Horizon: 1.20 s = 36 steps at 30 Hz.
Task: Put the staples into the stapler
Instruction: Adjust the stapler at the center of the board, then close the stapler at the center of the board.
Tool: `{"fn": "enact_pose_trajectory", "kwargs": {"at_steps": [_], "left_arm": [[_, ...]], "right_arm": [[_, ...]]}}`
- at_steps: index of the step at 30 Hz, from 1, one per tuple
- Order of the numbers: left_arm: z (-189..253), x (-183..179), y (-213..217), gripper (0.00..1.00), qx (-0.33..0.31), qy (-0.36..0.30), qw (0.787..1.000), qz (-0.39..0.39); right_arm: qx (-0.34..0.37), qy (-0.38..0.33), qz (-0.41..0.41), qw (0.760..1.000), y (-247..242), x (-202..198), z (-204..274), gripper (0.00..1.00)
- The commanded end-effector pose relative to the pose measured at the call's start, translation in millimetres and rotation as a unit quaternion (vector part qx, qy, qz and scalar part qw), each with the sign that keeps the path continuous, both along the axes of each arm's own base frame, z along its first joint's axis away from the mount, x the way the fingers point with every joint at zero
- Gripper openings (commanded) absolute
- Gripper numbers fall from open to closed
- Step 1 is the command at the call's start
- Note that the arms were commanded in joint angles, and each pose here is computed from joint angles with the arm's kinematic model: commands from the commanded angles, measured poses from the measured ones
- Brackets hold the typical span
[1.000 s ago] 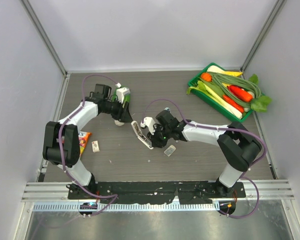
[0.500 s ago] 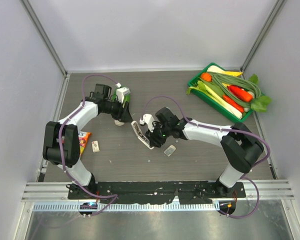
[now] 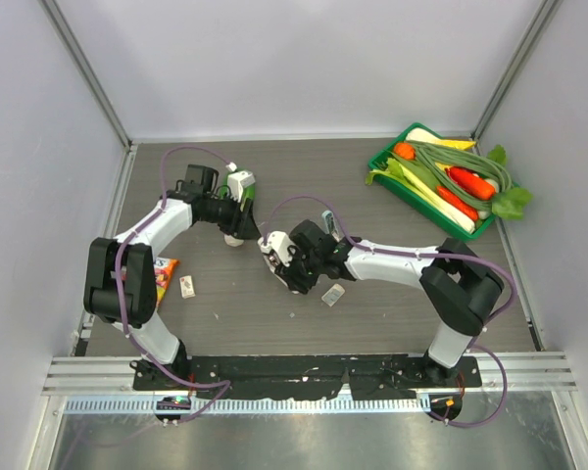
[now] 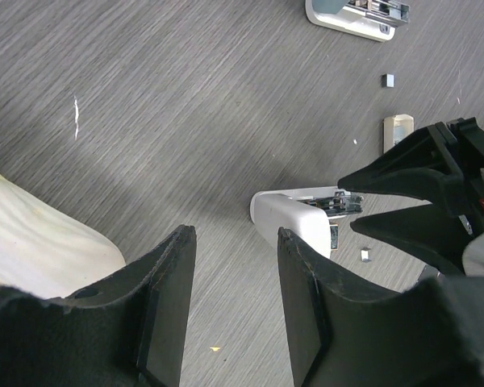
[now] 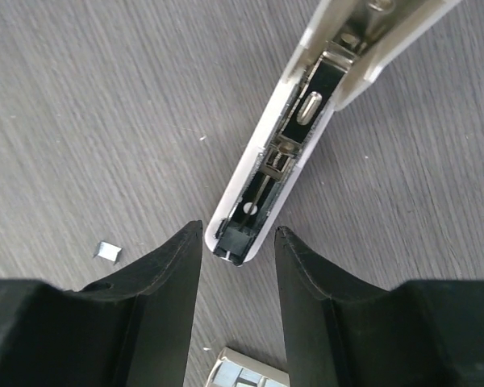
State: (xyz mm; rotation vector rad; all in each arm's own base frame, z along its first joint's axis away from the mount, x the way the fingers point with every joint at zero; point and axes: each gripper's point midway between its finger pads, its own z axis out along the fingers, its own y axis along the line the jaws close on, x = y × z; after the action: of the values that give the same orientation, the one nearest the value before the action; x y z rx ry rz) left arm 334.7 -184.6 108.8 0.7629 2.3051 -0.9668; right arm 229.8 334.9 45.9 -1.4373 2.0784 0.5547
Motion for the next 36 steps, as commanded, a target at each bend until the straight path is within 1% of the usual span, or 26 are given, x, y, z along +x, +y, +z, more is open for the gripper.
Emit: {"fn": "enact_pose_trajectory", "kwargs": {"at_steps": [1,4,7,8,10,13,16,22,24,26,31,36], "left_arm": [[13.7,-0.1,-7.4,0.48,-0.022,-0.020,0.999,-0.012],[12.9,0.1,-7.4,0.48,-0.022,-0.020,0.999,-0.012],[14.7,-0.7,-8.5,0.48,-0.027,-0.020,0.999,-0.013],[14.0,-1.0,-8.7,0.48,-0.027,-0.019,0.999,-0.014],[15.4,-1.0,-9.2,0.48,-0.029,-0.019,0.999,-0.014],[19.0,-3.2,-11.3,0.48,-0.036,-0.019,0.999,-0.018],[20.1,-6.8,-13.3,0.47,-0.041,-0.015,0.999,-0.022],[24.6,-14.5,-19.9,0.47,-0.045,-0.009,0.999,-0.030],[28.2,-18.5,-22.1,0.47,-0.054,0.012,0.998,-0.028],[31.5,-18.3,-22.4,0.46,-0.050,0.020,0.998,-0.016],[24.4,-24.5,-25.6,0.46,-0.016,0.020,1.000,0.001],[21.6,-28.0,-35.6,0.46,-0.026,0.040,0.999,0.027]], "right_arm": [[-0.002,-0.036,-0.020,0.999,5.1,16.8,8.9,0.46],[0.002,-0.039,-0.018,0.999,6.3,16.7,12.0,0.45],[-0.005,-0.039,-0.016,0.999,5.9,17.0,8.1,0.40],[-0.008,-0.038,-0.015,0.999,5.5,17.1,6.2,0.36],[-0.014,-0.032,-0.014,0.999,4.8,15.9,1.0,0.32],[-0.014,-0.034,-0.013,0.999,5.6,17.1,0.9,0.24],[-0.011,-0.037,-0.012,0.999,7.8,18.5,4.0,0.19],[-0.014,-0.037,-0.018,0.999,8.0,20.8,1.3,0.18],[-0.017,-0.038,-0.021,0.999,7.5,21.3,0.5,0.18],[-0.017,-0.040,-0.025,0.999,7.4,22.5,0.8,0.17],[-0.018,-0.047,-0.039,0.998,8.7,29.8,0.7,0.17],[-0.025,-0.051,-0.054,0.997,9.3,36.4,-2.0,0.17]]}}
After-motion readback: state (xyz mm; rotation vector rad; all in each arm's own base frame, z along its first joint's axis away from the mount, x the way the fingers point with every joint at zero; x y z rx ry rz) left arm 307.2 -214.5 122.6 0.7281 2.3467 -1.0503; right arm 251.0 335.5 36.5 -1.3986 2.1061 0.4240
